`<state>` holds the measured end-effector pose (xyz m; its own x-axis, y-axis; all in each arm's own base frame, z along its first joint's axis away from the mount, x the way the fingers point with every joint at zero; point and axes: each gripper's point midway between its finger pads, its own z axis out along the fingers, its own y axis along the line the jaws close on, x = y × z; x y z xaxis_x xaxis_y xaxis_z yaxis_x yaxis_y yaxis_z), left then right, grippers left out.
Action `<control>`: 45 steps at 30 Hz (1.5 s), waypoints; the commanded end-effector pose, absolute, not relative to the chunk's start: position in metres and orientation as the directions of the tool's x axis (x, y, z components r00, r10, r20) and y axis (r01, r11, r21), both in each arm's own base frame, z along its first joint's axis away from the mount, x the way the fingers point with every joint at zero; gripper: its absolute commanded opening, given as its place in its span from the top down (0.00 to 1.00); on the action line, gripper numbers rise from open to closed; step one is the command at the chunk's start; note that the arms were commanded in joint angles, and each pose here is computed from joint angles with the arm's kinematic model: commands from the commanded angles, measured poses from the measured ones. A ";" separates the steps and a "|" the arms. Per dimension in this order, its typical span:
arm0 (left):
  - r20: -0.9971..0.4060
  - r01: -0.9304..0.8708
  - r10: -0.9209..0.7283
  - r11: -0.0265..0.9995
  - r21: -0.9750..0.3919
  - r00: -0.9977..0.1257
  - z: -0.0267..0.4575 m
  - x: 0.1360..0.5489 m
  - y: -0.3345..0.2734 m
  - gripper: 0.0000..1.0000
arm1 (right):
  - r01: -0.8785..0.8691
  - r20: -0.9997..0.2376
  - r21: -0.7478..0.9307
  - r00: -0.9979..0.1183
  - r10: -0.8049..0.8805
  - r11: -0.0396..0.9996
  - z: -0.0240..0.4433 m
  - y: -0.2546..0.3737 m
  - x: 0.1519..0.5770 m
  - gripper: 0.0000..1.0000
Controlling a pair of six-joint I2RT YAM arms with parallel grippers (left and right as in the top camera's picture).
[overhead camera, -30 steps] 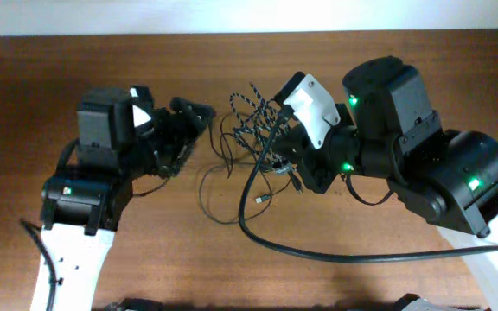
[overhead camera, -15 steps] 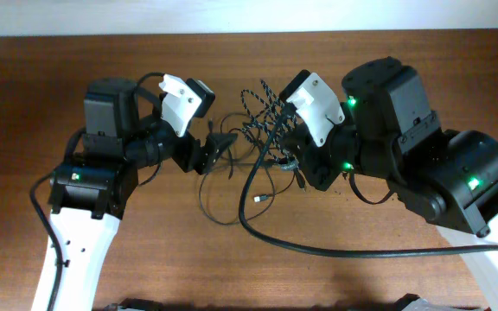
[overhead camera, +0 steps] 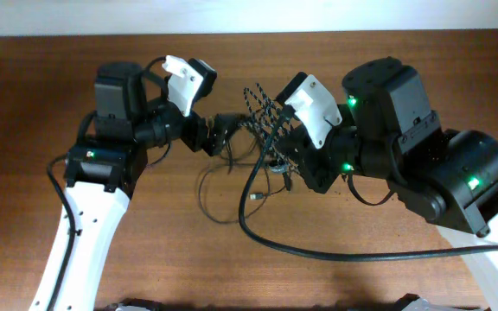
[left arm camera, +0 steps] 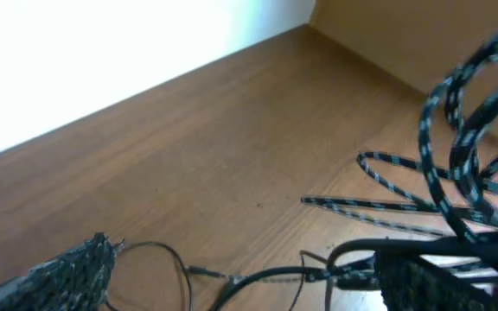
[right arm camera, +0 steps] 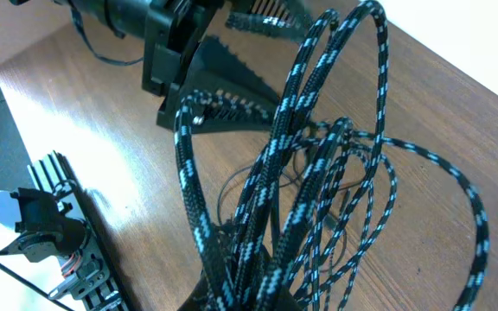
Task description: Untangle cables
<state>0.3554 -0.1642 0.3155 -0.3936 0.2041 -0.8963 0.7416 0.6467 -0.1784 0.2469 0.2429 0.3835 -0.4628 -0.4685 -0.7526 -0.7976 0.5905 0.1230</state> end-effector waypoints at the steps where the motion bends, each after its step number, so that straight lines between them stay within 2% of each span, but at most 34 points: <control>1: -0.903 0.755 0.155 0.615 -0.229 -0.400 0.326 0.353 -0.181 0.00 | -0.816 -0.772 0.137 -0.444 -0.456 0.562 0.392 0.246 0.239 0.96; 3: -0.949 0.867 0.136 0.459 -0.194 -0.285 0.354 0.335 -0.213 0.01 | -0.816 -0.772 0.137 -0.444 -0.456 0.562 0.392 0.246 0.239 0.96; 8: -0.928 0.847 0.151 0.478 -0.232 -0.340 0.333 0.348 -0.214 0.01 | -0.847 -0.777 0.195 -0.441 -0.449 0.495 0.396 0.255 0.226 0.96; 9: -0.912 0.794 0.167 0.565 -0.224 -0.375 0.315 0.368 -0.206 0.09 | -0.846 -0.774 0.197 -0.445 -0.451 0.496 0.395 0.254 0.226 0.96; 10: -0.880 0.672 0.187 0.718 -0.180 -0.437 0.289 0.395 -0.182 0.17 | -0.844 -0.768 0.201 -0.451 -0.455 0.497 0.394 0.254 0.225 0.96; 11: -0.859 0.577 0.136 0.790 -0.207 -0.494 0.281 0.407 -0.171 0.20 | -0.844 -0.766 0.202 -0.452 -0.456 0.497 0.393 0.253 0.224 0.96; 12: -0.858 0.566 0.125 0.796 -0.213 -0.498 0.281 0.408 -0.170 0.19 | -0.844 -0.767 0.201 -0.452 -0.456 0.497 0.393 0.253 0.225 0.96; 13: -0.857 0.551 0.123 0.809 -0.205 -0.500 0.281 0.411 -0.167 0.01 | -0.844 -0.766 0.201 -0.452 -0.456 0.498 0.393 0.253 0.225 0.96; 15: -0.812 0.260 -0.095 0.920 -0.292 -0.576 0.275 0.430 -0.126 0.01 | -0.844 -0.766 0.201 -0.452 -0.456 0.498 0.393 0.253 0.225 0.96; 17: -0.799 0.231 -0.125 0.920 -0.315 -0.589 0.273 0.431 -0.120 0.00 | -0.844 -0.767 0.201 -0.451 -0.456 0.497 0.393 0.253 0.225 0.96; 18: -0.783 0.223 -0.122 0.922 -0.317 -0.610 0.267 0.427 -0.120 0.80 | -0.844 -0.767 0.201 -0.451 -0.456 0.497 0.393 0.253 0.225 0.96; 19: -0.782 0.222 -0.122 0.922 -0.317 -0.611 0.267 0.427 -0.120 1.00 | -0.844 -0.766 0.201 -0.452 -0.456 0.498 0.393 0.253 0.225 0.96; 22: -0.786 0.175 -0.128 0.941 -0.288 -0.605 0.265 0.430 -0.110 1.00 | -0.841 -0.764 0.196 -0.454 -0.459 0.504 0.392 0.252 0.225 0.96; 24: -0.744 -0.164 -0.276 0.961 -0.221 -0.609 0.245 0.425 -0.057 1.00 | -0.805 -0.753 0.132 -0.461 -0.469 0.579 0.387 0.241 0.238 0.96; 25: -0.700 -0.450 -0.423 0.878 -0.162 -0.575 0.226 0.404 -0.009 1.00 | -0.770 -0.753 0.081 -0.463 -0.468 0.632 0.388 0.231 0.248 0.96; 26: -0.662 -0.606 -0.527 0.784 -0.137 -0.533 0.214 0.383 0.020 1.00 | -0.653 -0.753 0.038 -0.516 -0.408 0.756 0.391 0.209 0.265 0.96; 27: -0.601 -0.655 -0.599 0.739 -0.159 -0.530 0.204 0.373 0.033 1.00 | -0.614 -0.759 0.063 -0.541 -0.362 0.786 0.394 0.201 0.270 0.96; 28: -0.558 -0.485 -0.523 0.843 -0.232 -0.644 0.204 0.386 0.011 0.93 | -0.645 -0.759 0.101 -0.543 -0.360 0.758 0.395 0.208 0.264 0.96; 29: -0.598 -0.106 -0.287 0.942 -0.320 -0.748 0.219 0.402 -0.039 0.18 | -0.646 -0.758 0.103 -0.543 -0.361 0.757 0.395 0.208 0.264 0.96; 30: -0.653 0.172 -0.117 0.916 -0.362 -0.748 0.233 0.402 -0.074 0.01 | -0.646 -0.757 0.103 -0.544 -0.361 0.757 0.394 0.208 0.264 0.96; 31: -0.672 0.301 -0.043 0.872 -0.387 -0.739 0.239 0.395 -0.092 0.01 | -0.645 -0.756 0.103 -0.545 -0.362 0.757 0.394 0.208 0.264 0.96; 32: -0.672 0.340 -0.018 0.852 -0.397 -0.740 0.243 0.386 -0.098 0.00 | -0.645 -0.755 0.103 -0.546 -0.362 0.757 0.394 0.208 0.264 0.96; 34: -0.788 0.394 0.022 0.875 -0.283 -0.615 0.299 0.350 -0.090 0.01 | -0.643 -0.755 0.101 -0.546 -0.363 0.759 0.394 0.207 0.264 0.96; 35: -0.862 0.265 -0.019 0.948 -0.176 -0.506 0.328 0.320 -0.060 0.01 | -0.644 -0.756 0.100 -0.545 -0.362 0.759 0.394 0.208 0.264 0.96; 36: -0.899 0.201 -0.061 0.966 -0.163 -0.433 0.333 0.293 -0.047 0.01 | -0.644 -0.756 0.101 -0.545 -0.362 0.759 0.394 0.208 0.264 0.96; 37: -0.928 0.185 -0.182 0.950 -0.251 -0.324 0.318 0.264 -0.047 0.01 | -0.645 -0.760 0.101 -0.541 -0.359 0.758 0.395 0.208 0.265 0.96; 38: -0.934 0.189 -0.241 0.937 -0.295 -0.263 0.291 0.254 -0.046 0.01 | -0.656 -0.761 0.114 -0.541 -0.359 0.746 0.396 0.211 0.263 0.96; 40: -0.939 0.276 -0.323 0.897 -0.344 -0.123 0.277 0.272 -0.055 0.09 | -0.678 -0.761 0.141 -0.541 -0.359 0.722 0.397 0.217 0.258 0.96; 41: -0.942 0.300 -0.324 0.893 -0.335 -0.087 0.278 0.285 -0.057 0.07 | -0.691 -0.763 0.157 -0.538 -0.357 0.706 0.398 0.220 0.256 0.96; 42: -0.946 0.391 -0.314 0.863 -0.320 -0.080 0.284 0.293 -0.072 0.07 | -0.709 -0.769 0.177 -0.532 -0.354 0.683 0.400 0.227 0.255 0.96; 43: -0.947 0.458 -0.303 0.831 -0.317 -0.106 0.277 0.307 -0.087 0.11 | -0.710 -0.770 0.178 -0.531 -0.353 0.681 0.399 0.228 0.257 0.96; 45: -0.944 0.538 -0.280 0.776 -0.329 -0.174 0.251 0.344 -0.129 0.11 | -0.708 -0.760 0.182 -0.542 -0.359 0.683 0.394 0.232 0.261 0.95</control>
